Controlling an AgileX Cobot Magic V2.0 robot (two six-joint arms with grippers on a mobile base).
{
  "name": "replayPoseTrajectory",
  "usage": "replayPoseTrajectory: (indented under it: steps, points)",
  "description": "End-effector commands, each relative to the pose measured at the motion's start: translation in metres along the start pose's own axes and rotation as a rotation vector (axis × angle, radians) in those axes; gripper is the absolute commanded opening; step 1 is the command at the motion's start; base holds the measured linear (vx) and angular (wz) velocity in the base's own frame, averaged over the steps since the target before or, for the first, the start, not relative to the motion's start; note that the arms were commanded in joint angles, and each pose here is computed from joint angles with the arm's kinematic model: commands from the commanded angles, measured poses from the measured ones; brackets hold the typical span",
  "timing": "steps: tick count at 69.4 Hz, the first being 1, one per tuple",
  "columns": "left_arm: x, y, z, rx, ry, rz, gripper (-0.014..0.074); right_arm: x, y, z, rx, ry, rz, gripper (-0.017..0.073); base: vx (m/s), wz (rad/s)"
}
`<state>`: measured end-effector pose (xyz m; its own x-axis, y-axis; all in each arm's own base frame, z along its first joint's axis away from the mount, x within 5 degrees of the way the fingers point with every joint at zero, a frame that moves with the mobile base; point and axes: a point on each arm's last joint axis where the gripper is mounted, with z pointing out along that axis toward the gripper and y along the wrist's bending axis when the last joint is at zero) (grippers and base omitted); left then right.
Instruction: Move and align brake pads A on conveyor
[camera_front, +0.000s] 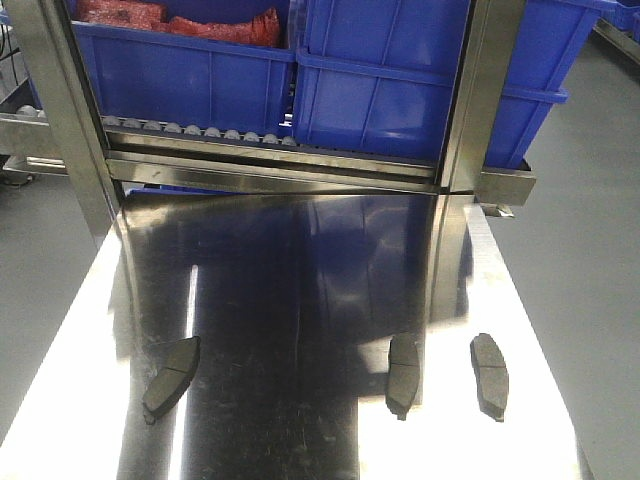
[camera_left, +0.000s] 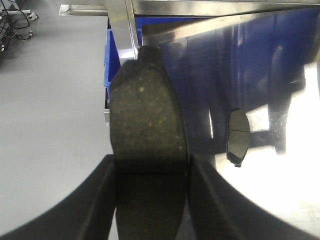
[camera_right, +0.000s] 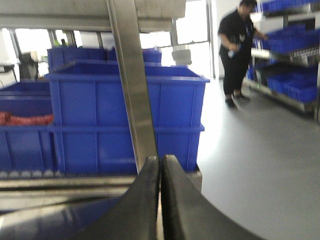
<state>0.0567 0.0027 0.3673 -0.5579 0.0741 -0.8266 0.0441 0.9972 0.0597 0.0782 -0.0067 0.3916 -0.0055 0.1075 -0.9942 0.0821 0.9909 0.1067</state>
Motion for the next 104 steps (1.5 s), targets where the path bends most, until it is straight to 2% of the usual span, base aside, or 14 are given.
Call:
replayPoseTrajectory:
  steps: [1,8,14,23,32,42,54,76,89,104]
  points:
    - [-0.012,0.001,-0.004,0.0,-0.099,0.001,-0.0006,-0.017,0.002,0.023,0.011,0.038,0.003,-0.0007,0.0,0.0]
    - [-0.012,0.001,-0.004,0.0,-0.099,0.001,-0.0006,-0.012,0.001,0.052,0.037,0.212,0.004,0.0021,0.0,0.0]
    - [-0.012,0.001,-0.004,0.0,-0.099,0.001,-0.0006,-0.006,0.002,0.074,0.044,0.355,0.006,0.009,0.0,0.0]
    - [-0.012,0.001,-0.004,0.0,-0.099,0.001,-0.0006,0.003,0.004,0.103,0.04,0.51,-0.006,0.0264,0.0,0.0]
    - [-0.012,0.001,-0.004,0.0,-0.099,0.001,-0.0006,0.009,0.004,0.125,0.04,0.599,-0.015,0.0458,0.0,0.0]
    - [-0.012,0.001,-0.004,0.0,-0.099,0.001,-0.0006,0.024,0.003,0.147,0.047,0.689,-0.01,0.0583,0.0,0.0]
    - [-0.012,0.001,-0.004,0.0,-0.099,0.001,-0.0006,0.049,0.011,0.17,0.02,0.798,-0.042,0.0597,0.0,0.0]
    - [-0.012,0.001,-0.004,0.0,-0.099,0.001,-0.0006,0.121,0.036,0.207,-0.037,1.124,-0.11,0.0594,0.0,0.0]
    - [-0.012,0.001,-0.004,0.0,-0.099,0.001,-0.0006,0.152,0.048,0.218,-0.06,1.225,-0.142,0.0594,0.0,0.0]
    - [-0.012,0.001,-0.004,0.0,-0.099,0.001,-0.0006,0.181,0.062,0.224,-0.075,1.316,-0.147,0.0594,0.0,0.0]
